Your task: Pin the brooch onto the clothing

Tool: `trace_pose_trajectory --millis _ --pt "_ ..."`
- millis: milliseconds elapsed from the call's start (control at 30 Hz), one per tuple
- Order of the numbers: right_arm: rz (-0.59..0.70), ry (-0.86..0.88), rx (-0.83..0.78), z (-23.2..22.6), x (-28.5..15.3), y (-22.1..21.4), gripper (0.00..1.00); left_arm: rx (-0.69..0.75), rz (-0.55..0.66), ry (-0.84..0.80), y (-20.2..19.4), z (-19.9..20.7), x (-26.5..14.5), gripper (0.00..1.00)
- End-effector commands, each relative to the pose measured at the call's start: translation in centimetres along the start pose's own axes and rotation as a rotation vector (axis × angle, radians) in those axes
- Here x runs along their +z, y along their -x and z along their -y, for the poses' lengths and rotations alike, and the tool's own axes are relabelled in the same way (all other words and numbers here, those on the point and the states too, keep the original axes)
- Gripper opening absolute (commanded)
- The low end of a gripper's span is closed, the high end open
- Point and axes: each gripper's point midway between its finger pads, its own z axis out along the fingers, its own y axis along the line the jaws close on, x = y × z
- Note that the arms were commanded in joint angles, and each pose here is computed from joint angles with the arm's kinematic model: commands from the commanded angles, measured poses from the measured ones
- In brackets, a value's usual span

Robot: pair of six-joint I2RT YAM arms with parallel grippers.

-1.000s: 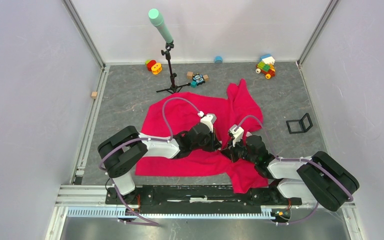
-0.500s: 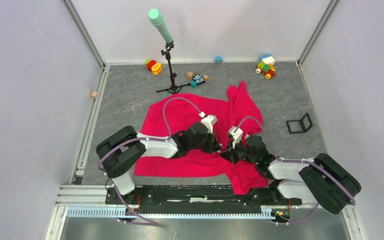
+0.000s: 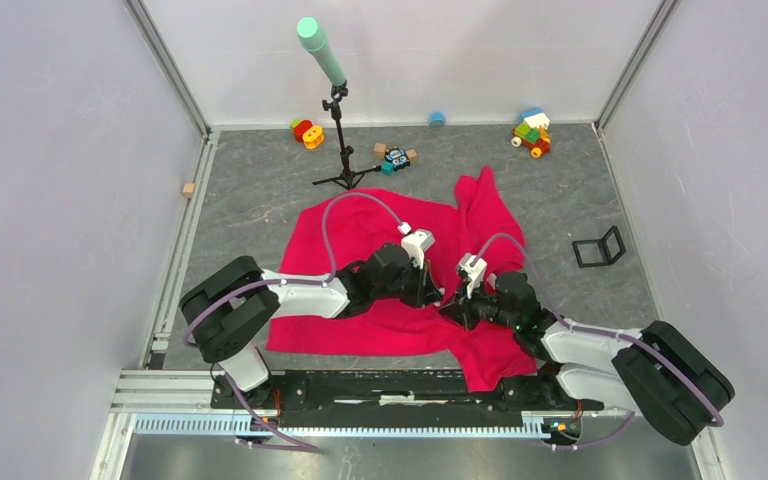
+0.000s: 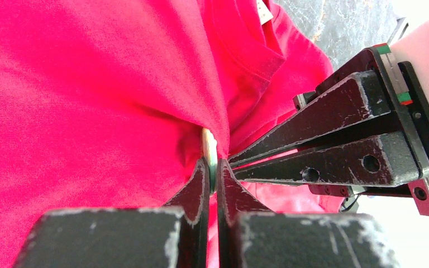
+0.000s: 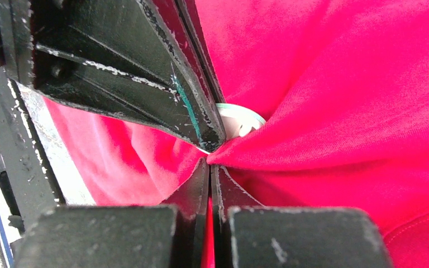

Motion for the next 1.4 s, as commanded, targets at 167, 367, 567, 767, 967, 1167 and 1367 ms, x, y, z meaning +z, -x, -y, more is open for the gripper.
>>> trace_pose_trajectory --millis 167,367,567,767,967,1167,1367 --pt "0.044 0.047 -0.023 -1.5 -0.7 2.4 0.28 0.053 0.157 -0.269 6.2 9.1 -3.5 0.02" --pt "0.097 0.058 -0.058 -2.4 -2.1 5.0 0.57 0.002 0.163 -0.278 6.4 8.2 -5.9 0.02" --pt "0.22 0.138 -0.135 -5.2 -4.8 9.8 0.77 -0.031 0.173 -0.336 7.0 8.6 -7.7 0.02" --pt "0.316 0.132 -0.222 -6.7 -7.8 14.0 0.85 -0.061 0.171 -0.382 7.7 8.3 -10.4 0.02" --pt "0.41 0.138 -0.28 -7.8 -9.6 16.7 0.91 -0.059 0.121 -0.433 7.7 8.9 -14.0 0.02" --pt "0.492 0.185 -0.328 -9.3 -10.9 19.2 0.92 -0.043 0.036 -0.418 6.6 8.7 -16.6 0.02" --pt "0.462 0.316 -0.294 -10.6 -9.3 18.4 0.89 -0.047 -0.003 -0.468 6.6 9.0 -17.5 0.02"
